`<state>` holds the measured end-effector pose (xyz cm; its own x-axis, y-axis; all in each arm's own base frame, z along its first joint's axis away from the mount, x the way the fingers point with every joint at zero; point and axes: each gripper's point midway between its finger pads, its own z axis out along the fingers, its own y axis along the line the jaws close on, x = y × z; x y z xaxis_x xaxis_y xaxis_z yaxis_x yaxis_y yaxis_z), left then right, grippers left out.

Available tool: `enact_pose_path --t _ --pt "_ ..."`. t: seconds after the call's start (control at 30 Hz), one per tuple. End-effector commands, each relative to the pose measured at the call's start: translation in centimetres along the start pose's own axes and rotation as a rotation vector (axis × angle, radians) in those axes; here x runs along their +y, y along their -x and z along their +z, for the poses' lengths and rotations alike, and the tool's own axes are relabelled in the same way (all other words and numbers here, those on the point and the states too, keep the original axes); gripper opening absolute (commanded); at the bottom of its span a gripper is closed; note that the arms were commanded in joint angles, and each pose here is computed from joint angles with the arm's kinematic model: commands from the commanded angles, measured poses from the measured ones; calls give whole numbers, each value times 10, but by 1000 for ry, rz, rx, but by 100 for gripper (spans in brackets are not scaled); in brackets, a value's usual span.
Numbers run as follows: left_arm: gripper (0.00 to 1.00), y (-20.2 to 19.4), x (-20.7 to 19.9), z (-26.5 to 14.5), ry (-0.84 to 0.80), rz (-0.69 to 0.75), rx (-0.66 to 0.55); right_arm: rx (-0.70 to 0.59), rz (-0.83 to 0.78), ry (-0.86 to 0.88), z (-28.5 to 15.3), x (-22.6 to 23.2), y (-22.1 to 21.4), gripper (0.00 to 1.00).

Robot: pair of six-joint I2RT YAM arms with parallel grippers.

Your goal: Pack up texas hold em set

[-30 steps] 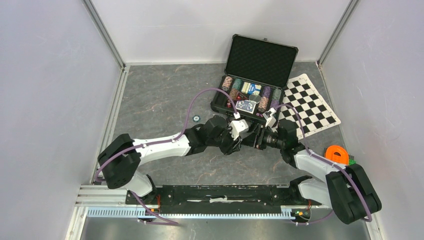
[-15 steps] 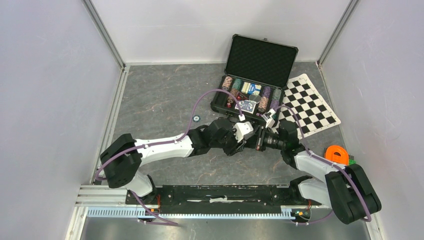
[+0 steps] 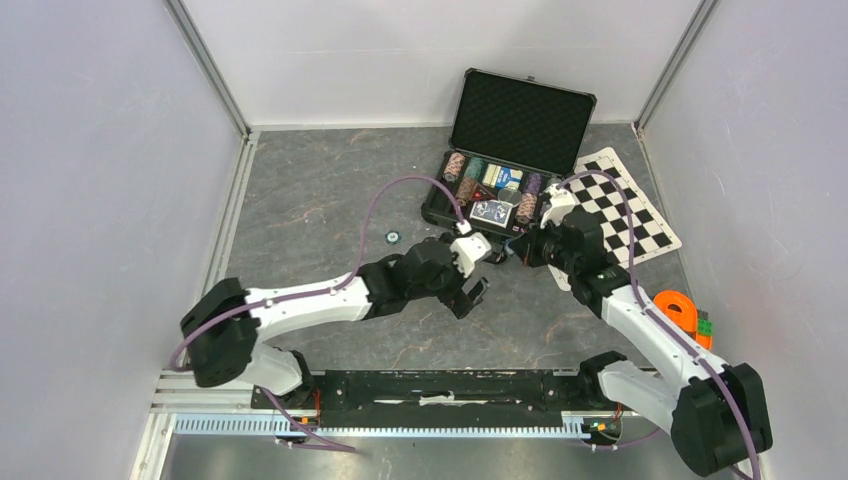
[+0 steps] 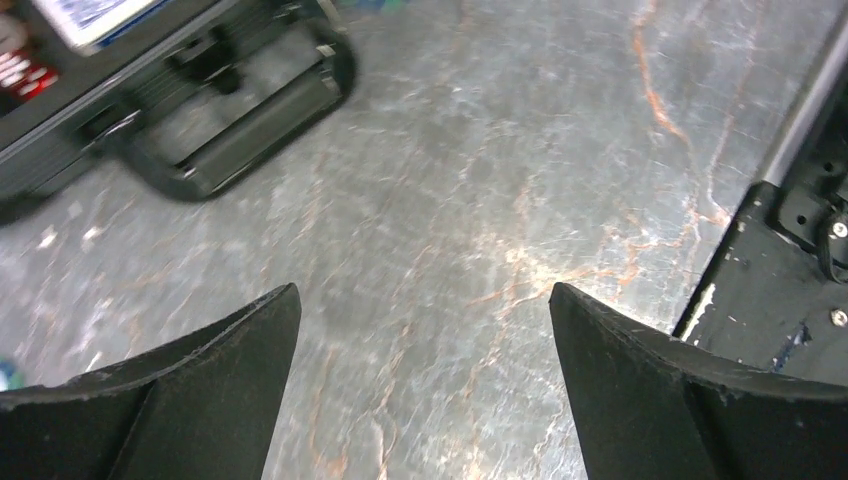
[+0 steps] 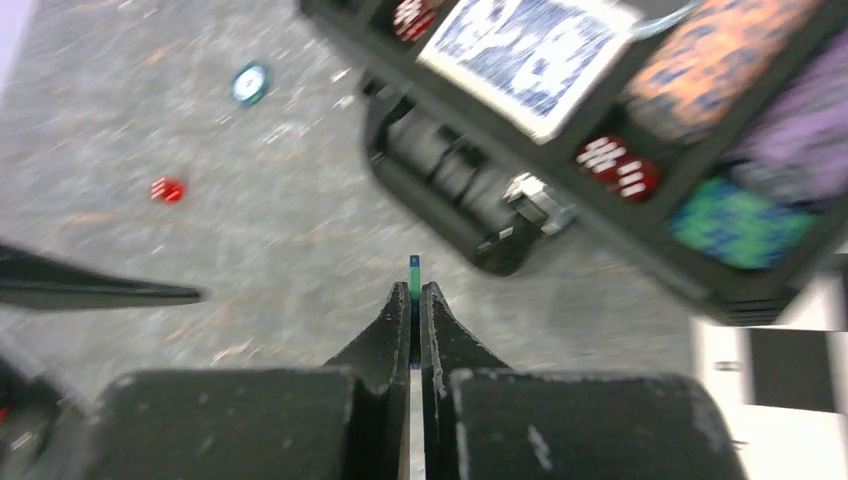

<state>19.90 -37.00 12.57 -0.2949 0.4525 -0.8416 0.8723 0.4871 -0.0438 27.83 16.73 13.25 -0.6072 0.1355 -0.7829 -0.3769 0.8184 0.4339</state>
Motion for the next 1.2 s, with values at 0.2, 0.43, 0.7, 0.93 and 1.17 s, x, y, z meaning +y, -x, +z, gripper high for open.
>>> enact_pose_path --t 0.2,0.43,0.7,0.93,1.17 --pt "100 -14 74 -58 379 -238 -45 -20 -416 -362 -8 -68 47 0" --pt "100 -27 82 -62 411 -189 -75 116 -605 -181 19 -55 34 0" --pt "100 -30 94 -77 489 -243 -186 242 -686 -344 14 -89 37 0" --pt "100 -30 97 -88 506 -265 -232 330 -708 -419 14 -107 32 0" --pt "100 -32 98 -89 516 -267 -233 368 -743 -528 14 -125 39 0"
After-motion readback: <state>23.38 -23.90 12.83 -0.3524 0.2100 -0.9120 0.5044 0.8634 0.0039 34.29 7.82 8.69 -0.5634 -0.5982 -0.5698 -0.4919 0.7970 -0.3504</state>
